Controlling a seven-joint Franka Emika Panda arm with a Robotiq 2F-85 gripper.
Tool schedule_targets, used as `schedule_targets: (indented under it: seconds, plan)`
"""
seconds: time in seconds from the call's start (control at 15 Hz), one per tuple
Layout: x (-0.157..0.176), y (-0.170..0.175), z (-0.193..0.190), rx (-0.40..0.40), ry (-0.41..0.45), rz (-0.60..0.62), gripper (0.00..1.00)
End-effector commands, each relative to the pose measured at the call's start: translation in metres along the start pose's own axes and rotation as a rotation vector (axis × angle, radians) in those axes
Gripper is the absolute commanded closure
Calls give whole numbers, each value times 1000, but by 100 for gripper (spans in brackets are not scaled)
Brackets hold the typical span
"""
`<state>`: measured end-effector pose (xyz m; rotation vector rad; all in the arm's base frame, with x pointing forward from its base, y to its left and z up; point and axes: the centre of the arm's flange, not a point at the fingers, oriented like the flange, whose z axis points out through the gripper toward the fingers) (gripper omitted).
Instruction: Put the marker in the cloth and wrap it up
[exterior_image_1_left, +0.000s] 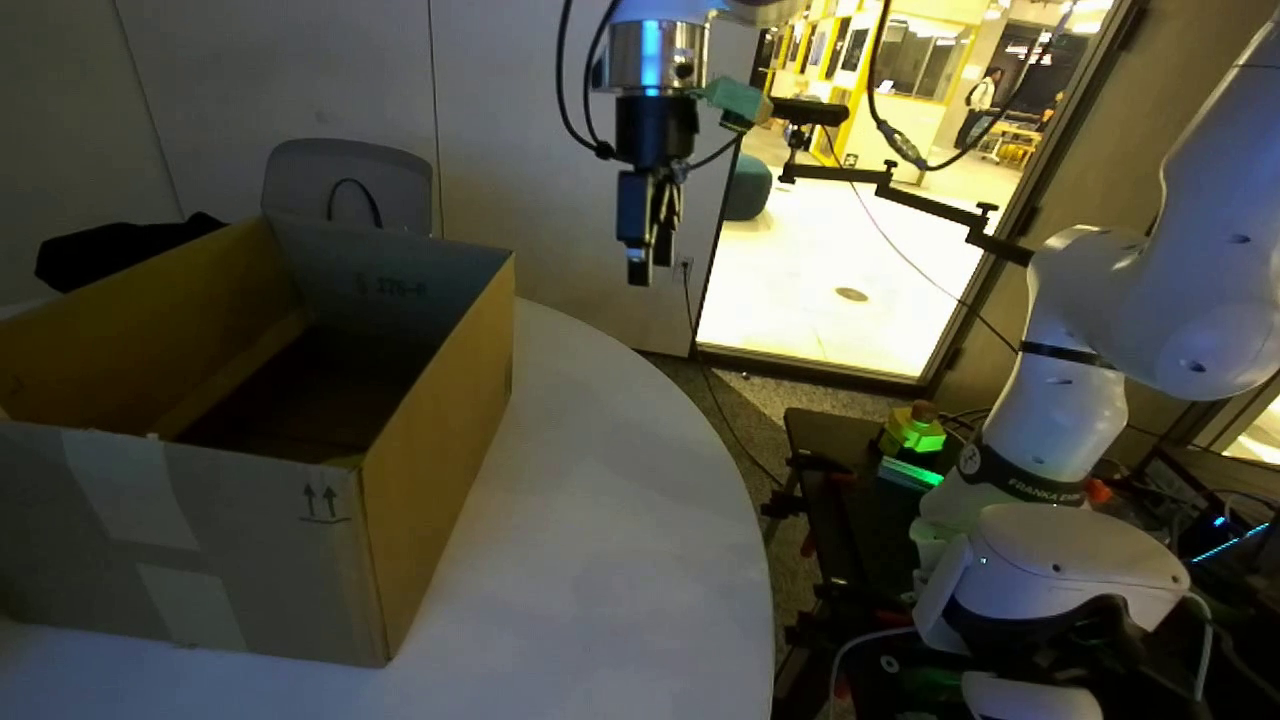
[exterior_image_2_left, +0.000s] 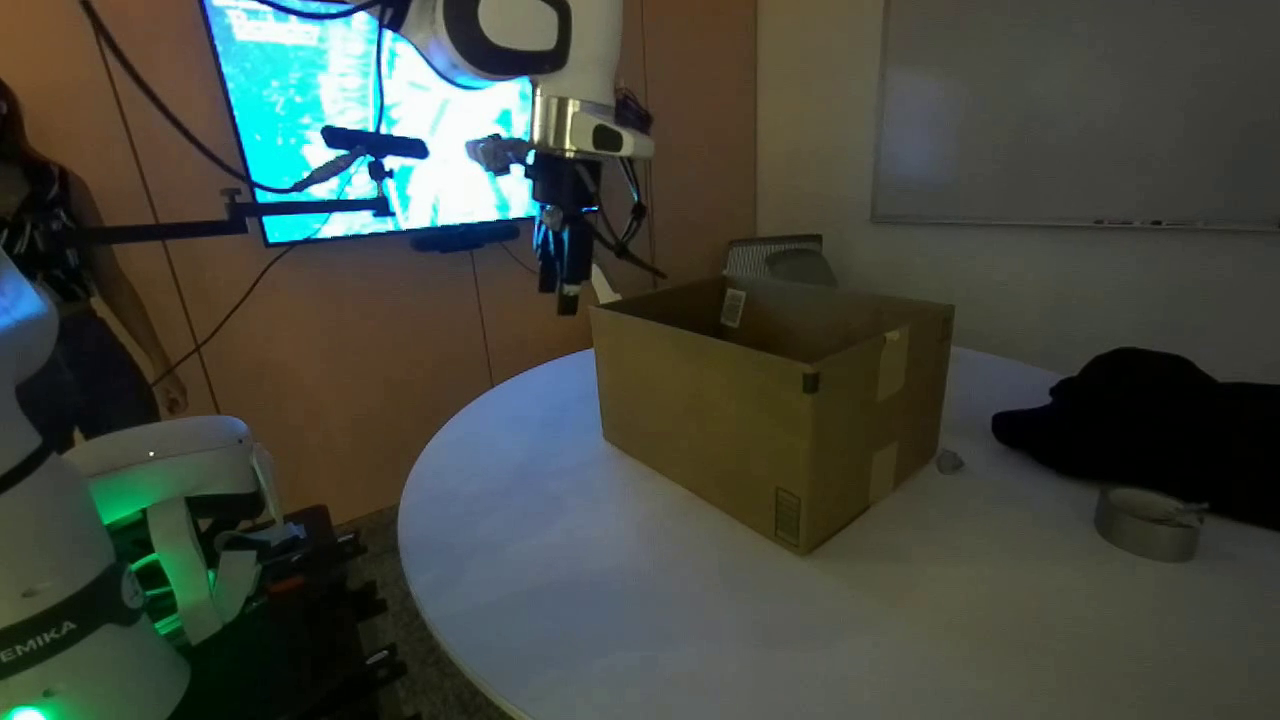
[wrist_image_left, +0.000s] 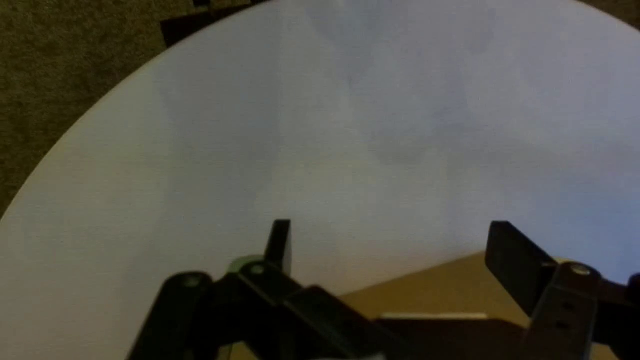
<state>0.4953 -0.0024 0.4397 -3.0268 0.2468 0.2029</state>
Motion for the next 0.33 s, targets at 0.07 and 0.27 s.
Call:
schedule_targets:
  seconds: [0.07,0.27]
  plan:
    - [-43,42,49,22,9,-73,0]
    - [-36,37,54,11,-10,-68,0]
